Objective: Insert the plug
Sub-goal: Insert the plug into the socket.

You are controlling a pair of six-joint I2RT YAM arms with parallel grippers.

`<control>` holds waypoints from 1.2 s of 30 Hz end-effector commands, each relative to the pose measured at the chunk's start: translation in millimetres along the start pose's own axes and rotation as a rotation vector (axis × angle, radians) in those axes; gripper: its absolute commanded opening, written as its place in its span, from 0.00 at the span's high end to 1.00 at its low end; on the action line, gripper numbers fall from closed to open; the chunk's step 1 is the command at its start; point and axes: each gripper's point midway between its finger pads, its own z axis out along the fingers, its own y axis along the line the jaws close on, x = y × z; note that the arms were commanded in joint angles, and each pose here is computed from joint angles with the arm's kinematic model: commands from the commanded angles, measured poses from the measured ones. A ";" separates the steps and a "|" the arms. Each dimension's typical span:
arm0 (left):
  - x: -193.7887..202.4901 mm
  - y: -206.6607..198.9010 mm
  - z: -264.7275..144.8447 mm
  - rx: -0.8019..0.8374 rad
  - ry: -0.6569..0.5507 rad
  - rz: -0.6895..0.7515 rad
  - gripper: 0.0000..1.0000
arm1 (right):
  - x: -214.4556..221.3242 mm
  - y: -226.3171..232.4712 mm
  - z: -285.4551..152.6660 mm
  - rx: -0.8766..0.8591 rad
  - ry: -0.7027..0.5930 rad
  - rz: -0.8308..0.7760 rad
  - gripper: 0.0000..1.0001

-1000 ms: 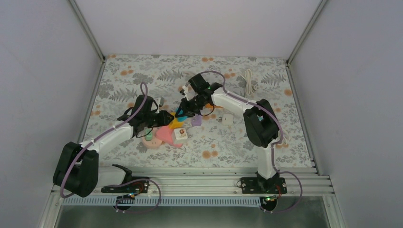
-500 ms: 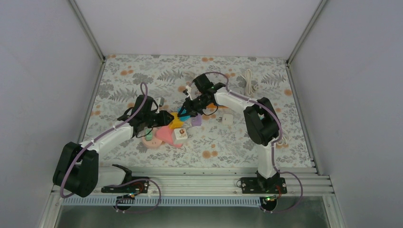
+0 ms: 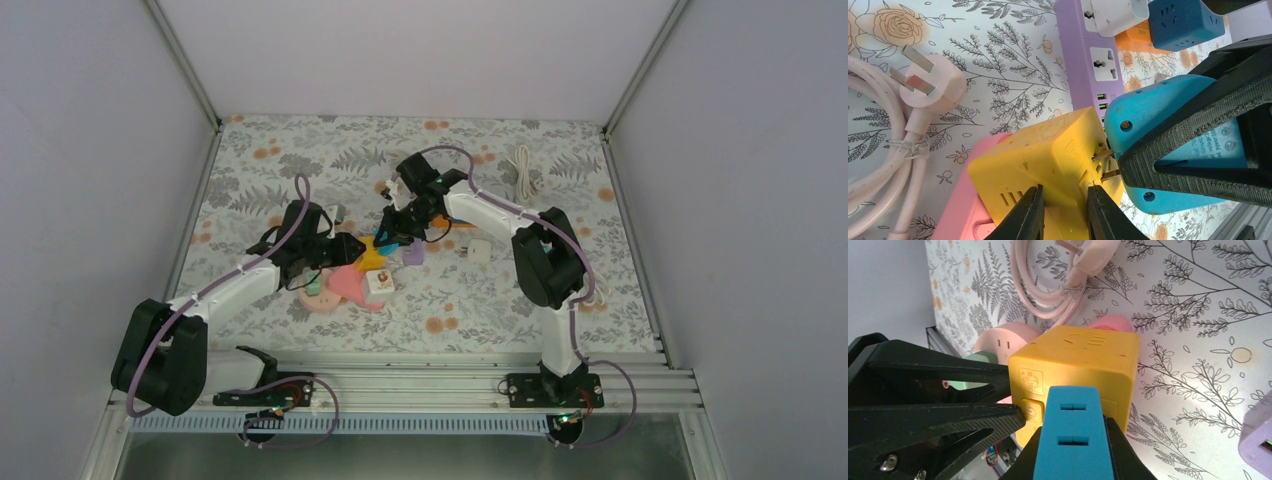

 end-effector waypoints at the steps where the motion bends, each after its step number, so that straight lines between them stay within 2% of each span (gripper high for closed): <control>1: 42.0 41.9 10.1 -0.143 0.121 -0.061 0.78 | 23.3 -40.0 33.1 0.234 0.072 0.075 0.96; 12: 49.8 45.7 13.8 -0.135 0.136 -0.069 0.79 | 17.7 -34.5 34.2 0.359 0.039 0.094 0.96; 36: 75.2 55.9 17.7 -0.124 0.175 -0.120 0.81 | 6.4 -12.8 68.3 0.333 0.029 0.166 0.96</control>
